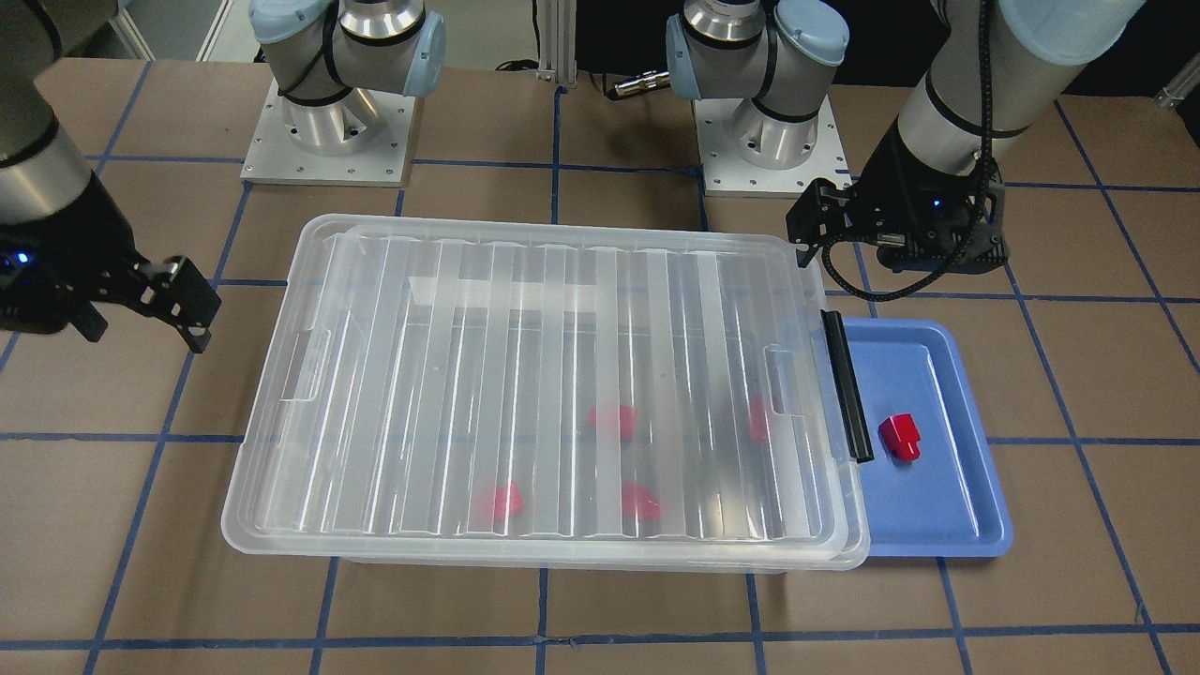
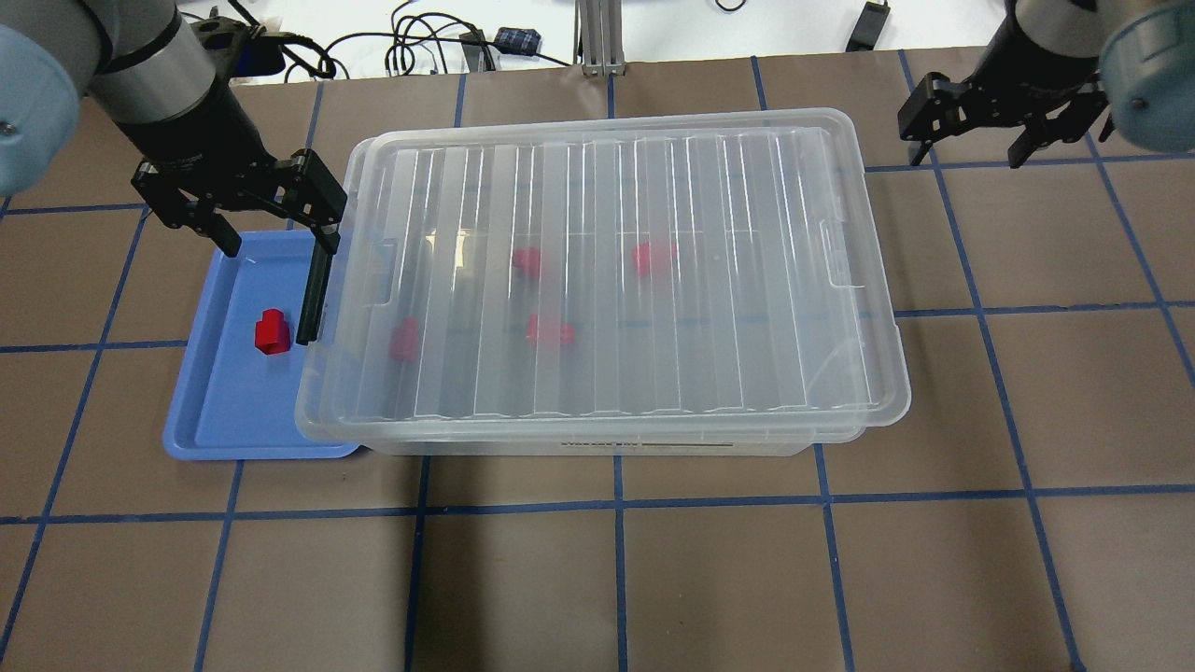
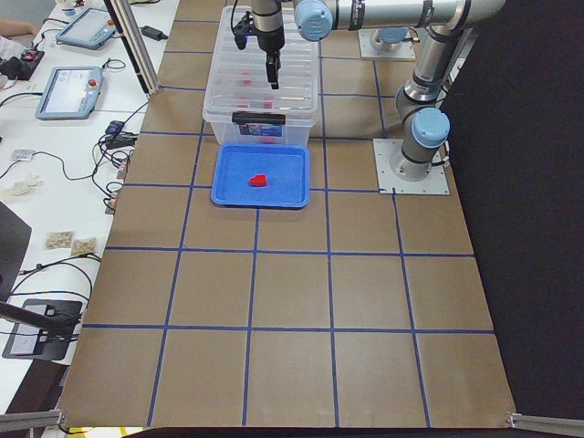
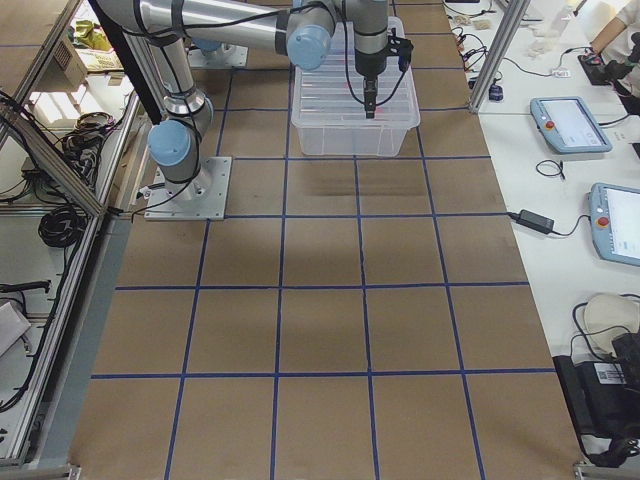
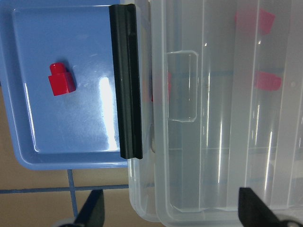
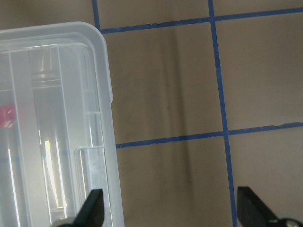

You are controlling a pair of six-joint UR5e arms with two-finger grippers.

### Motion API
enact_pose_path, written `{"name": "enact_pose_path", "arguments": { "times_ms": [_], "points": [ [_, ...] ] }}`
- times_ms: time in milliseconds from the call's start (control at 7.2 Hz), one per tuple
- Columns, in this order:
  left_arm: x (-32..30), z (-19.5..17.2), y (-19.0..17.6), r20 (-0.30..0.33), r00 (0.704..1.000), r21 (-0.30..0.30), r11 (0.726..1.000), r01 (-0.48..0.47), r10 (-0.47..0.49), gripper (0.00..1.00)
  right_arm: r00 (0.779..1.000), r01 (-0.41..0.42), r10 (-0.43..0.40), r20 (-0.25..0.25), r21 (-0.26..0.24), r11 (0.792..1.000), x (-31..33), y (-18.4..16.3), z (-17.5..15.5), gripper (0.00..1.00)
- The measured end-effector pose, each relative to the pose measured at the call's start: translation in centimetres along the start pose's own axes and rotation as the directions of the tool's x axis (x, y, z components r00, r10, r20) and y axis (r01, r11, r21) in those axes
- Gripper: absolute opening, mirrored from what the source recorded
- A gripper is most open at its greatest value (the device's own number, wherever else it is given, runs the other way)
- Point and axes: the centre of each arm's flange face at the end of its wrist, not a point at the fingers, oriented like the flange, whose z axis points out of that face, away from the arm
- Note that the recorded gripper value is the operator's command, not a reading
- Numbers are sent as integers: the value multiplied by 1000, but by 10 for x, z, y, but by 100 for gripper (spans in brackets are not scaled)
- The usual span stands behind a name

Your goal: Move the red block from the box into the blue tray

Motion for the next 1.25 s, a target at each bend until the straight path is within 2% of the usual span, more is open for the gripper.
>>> {"name": "enact_pose_path", "arguments": {
  "times_ms": [278,694,1250],
  "points": [
    [0,0,-1,0,1000,6,1000,4,-4,100,999,0,1,45,-23,1000,-16,17,-15,100],
    [1,0,-1,0,999,6,999,43,-43,100,1000,-25,25,13,-43,999,-75,33,-12,100],
    [0,1,-2,1,998,5,998,60,-60,100,1000,-23,24,13,-50,999,-85,35,-8,100]
  ]
}}
